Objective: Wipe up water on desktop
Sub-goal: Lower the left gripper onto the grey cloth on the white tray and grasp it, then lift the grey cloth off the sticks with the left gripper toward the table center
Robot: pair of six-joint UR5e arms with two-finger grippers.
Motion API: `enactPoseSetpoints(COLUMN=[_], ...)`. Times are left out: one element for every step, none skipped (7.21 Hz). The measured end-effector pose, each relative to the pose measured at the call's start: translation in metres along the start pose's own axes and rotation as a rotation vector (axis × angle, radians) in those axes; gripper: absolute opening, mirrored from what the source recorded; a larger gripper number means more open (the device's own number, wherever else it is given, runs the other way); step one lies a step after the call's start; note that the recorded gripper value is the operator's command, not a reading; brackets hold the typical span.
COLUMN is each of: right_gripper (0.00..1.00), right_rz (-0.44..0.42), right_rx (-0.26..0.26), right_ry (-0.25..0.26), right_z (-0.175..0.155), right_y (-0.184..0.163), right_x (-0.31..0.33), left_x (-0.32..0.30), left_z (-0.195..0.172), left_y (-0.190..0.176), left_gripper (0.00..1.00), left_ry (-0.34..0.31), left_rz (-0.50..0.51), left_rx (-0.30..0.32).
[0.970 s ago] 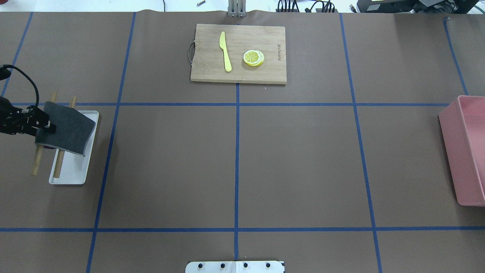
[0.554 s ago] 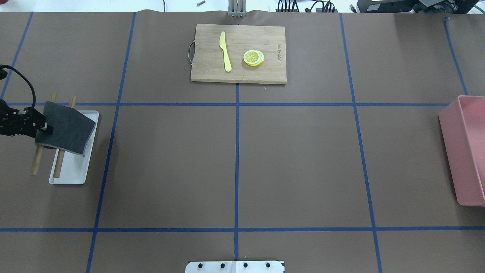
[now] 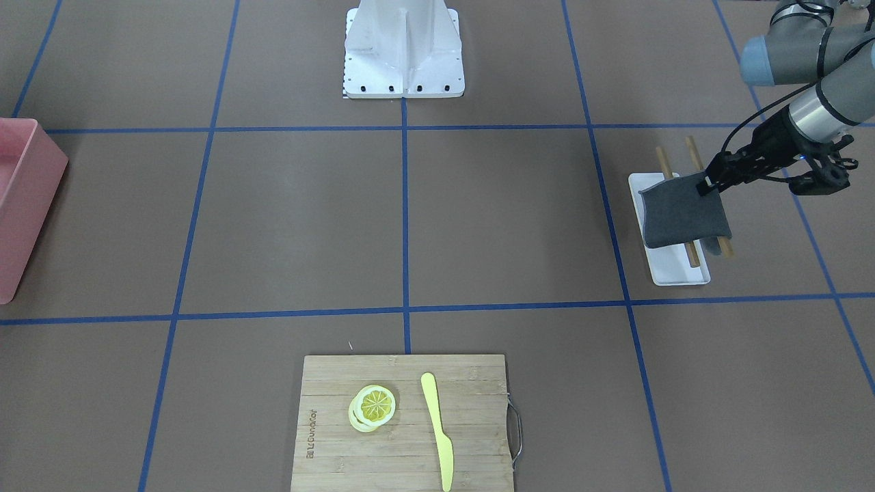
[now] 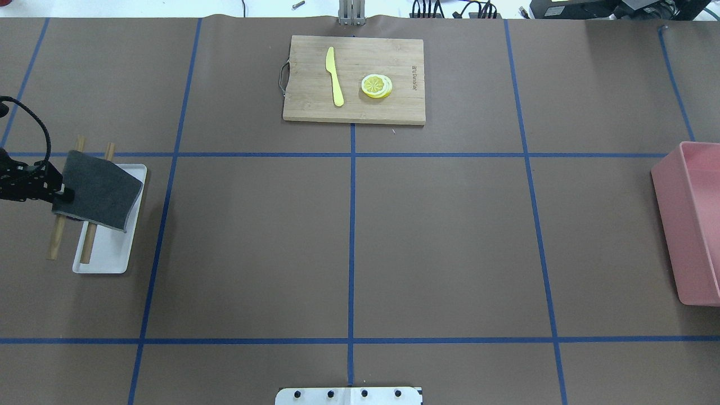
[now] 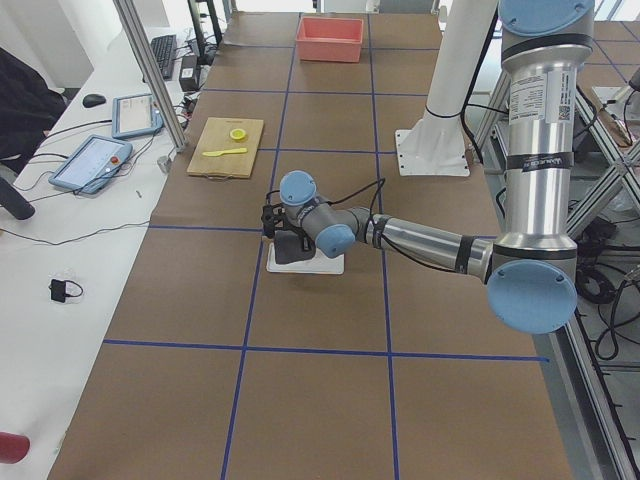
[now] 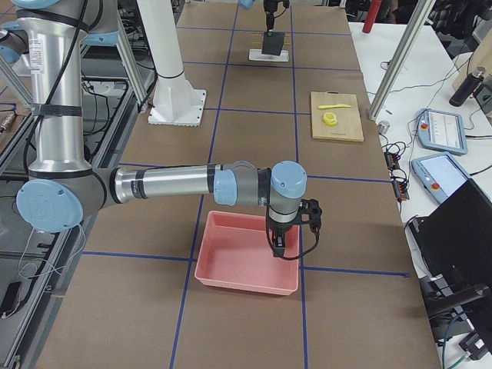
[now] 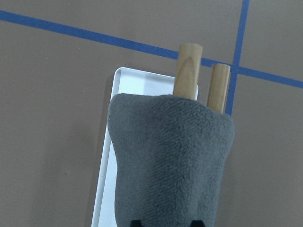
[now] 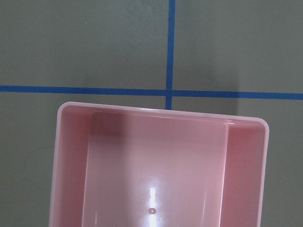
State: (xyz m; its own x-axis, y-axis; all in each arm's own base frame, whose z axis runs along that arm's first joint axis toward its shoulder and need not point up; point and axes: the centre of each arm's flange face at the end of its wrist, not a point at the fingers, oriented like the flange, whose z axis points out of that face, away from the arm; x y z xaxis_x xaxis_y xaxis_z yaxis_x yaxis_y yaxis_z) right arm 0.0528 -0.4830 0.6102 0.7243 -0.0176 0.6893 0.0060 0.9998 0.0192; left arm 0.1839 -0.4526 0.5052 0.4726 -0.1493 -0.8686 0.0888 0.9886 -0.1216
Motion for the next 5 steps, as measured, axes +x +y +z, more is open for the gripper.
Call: enactPoseSetpoints(right_gripper=[1.00, 1.00, 1.00, 1.00, 1.00], right_rz=[0.002, 0.003, 0.004, 0.004, 0.004], right_rx=[0.000, 0.001, 0.001, 0.001, 0.000], right_ry=[-0.001, -0.005, -0.012, -0.018, -0.021], right_z=[0.000, 0.000, 0.000, -0.001, 0.000], right_y=[0.000, 0.000, 0.000, 0.000, 0.000], right_x=[0.000, -0.001, -0.002, -0.002, -0.003], left_x=[-0.002, -0.004, -0.007, -0.011, -0.013], left_z=[-0.002, -0.003, -0.007, -0.011, -0.014], left_y=[0.002, 0.005, 0.007, 0.008, 0.008], left_gripper=[0.00, 0.00, 0.00, 0.00, 0.00], left_ry=[0.000, -0.001, -0.001, -0.001, -0.002], left_rz=[-0.002, -0.004, -0.007, -0.013, -0.017], left_rx=[0.000, 0.000, 0.004, 0.011, 0.015])
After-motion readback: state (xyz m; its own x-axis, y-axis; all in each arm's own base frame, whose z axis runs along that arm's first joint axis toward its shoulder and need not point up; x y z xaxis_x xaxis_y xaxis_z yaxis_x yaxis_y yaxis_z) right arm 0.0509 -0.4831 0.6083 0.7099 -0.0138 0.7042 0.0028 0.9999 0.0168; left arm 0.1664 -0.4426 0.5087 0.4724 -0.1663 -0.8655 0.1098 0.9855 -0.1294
